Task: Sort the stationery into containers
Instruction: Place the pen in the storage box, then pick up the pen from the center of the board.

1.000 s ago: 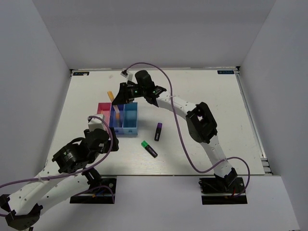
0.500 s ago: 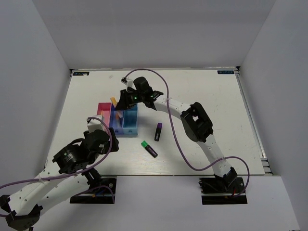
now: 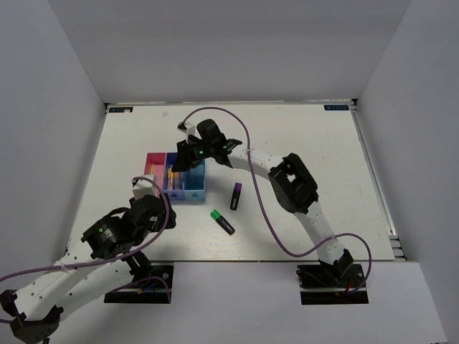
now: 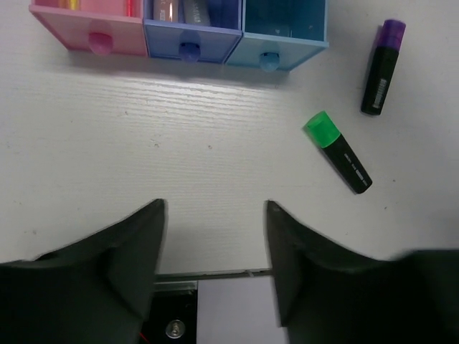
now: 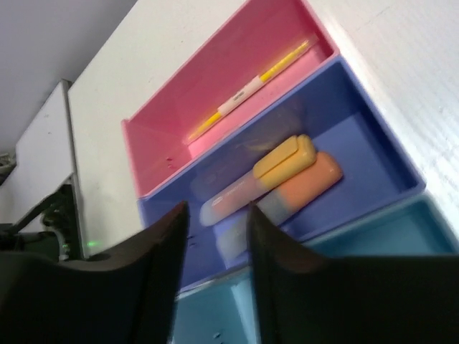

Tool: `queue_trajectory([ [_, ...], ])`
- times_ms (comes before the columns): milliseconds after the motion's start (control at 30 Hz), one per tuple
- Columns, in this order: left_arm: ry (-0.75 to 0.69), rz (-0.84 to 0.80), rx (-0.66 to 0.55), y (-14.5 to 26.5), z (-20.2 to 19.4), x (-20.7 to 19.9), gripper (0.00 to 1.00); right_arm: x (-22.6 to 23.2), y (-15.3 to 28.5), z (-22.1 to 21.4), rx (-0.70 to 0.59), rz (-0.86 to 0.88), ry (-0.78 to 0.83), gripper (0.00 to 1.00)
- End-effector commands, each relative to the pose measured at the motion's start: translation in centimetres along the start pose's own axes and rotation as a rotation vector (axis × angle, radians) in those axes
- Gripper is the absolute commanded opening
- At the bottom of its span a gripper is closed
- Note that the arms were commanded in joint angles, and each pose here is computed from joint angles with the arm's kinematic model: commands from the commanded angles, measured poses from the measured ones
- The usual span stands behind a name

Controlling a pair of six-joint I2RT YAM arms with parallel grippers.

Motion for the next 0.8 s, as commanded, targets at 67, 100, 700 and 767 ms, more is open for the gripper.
queue_trajectory([
  [67,-0.016,-0.058,0.024,-0.8,0.6,-1.6,0.4,6.6,7.3,5.2,-0.085,-0.026,0.233,0.16],
  [100,-0.023,-0.069,0.036,-1.0,0.7,-1.9,0.29,6.9,8.3,4.8,-0.055,-0.064,0.225,0.0],
  [700,0.01,0.098,0.306,-7.8,-1.1,-13.7,0.75,-2.3,31.2,-11.5,0.084,-0.729,-0.183,0.0],
  [767,0.063,0.101,0.293,-8.8,-1.4,-14.0,0.77,-2.5,32.3,-12.7,0.064,-0.737,-0.189,0.0],
])
Point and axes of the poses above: each gripper's point midway between its finger pads, its own y axis back along the fingers, its own x axis along the line the jaws close on, z = x × y, the point moved 9 cm from there along y, back along the fingers, and after that the axes turned 10 degrees about -y, right-handed, at the moved point
